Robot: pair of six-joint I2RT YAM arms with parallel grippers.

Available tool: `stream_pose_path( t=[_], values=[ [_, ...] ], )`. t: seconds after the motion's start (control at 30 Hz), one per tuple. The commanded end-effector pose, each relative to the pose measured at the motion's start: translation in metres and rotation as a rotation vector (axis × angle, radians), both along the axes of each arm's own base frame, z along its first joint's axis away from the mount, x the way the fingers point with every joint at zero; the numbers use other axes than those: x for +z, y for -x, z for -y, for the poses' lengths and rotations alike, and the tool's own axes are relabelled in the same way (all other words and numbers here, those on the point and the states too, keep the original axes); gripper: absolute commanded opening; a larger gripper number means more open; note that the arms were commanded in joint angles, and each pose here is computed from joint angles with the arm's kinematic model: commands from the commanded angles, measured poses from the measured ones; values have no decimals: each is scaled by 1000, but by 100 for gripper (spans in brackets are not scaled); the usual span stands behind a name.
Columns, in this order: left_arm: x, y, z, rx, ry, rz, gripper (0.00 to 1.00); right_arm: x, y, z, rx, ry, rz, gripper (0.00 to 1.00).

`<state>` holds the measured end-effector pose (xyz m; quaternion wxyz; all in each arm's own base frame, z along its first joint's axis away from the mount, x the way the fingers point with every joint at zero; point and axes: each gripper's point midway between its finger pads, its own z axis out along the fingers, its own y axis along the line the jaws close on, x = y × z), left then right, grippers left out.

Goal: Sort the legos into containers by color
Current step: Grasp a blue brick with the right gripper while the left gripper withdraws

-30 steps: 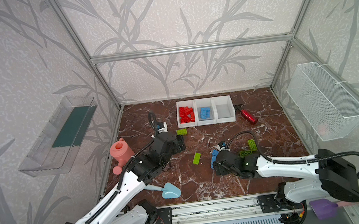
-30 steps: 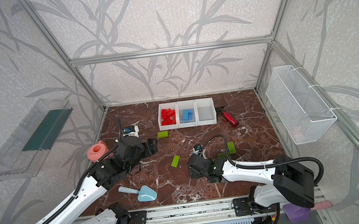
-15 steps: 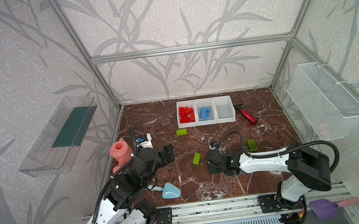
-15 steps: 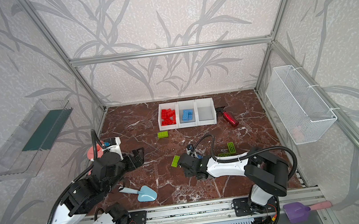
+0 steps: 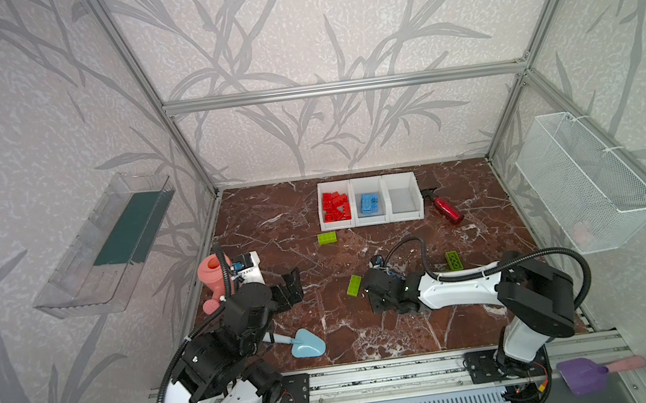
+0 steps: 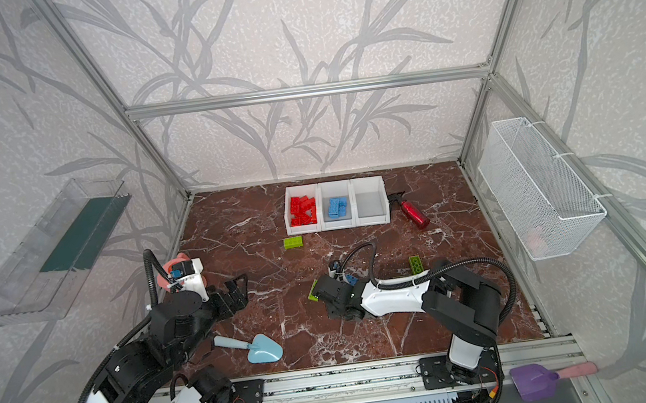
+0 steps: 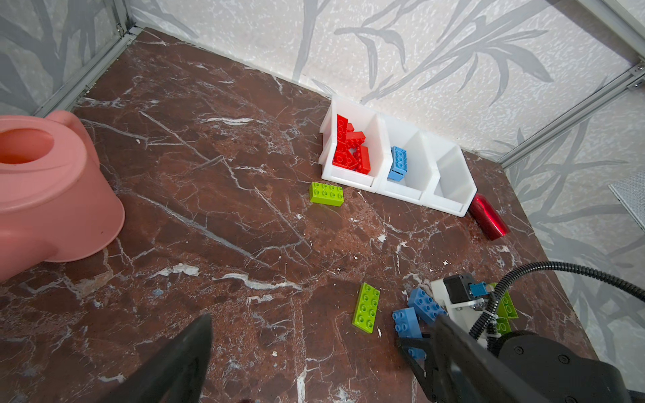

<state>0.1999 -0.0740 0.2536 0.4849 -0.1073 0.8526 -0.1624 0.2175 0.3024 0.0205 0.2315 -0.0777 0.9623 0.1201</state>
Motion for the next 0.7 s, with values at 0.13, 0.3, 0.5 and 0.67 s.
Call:
stream_pose_path(
  t=[0.13,0.3,0.5,0.67],
  values=[
    [-4,0,-6,30,-27,-6,97,2,3,-3,31,17,-9,22],
    [-6,2,-5,7,-47,-18,97,21,1,-5,64,8,24,17],
    [-1,6,-14,13,-93,-21,99,59,-11,-11,88,-77,68,16],
    [10,3,-15,-17,-192,-10,99,95,-36,-7,90,-154,95,15]
  ],
)
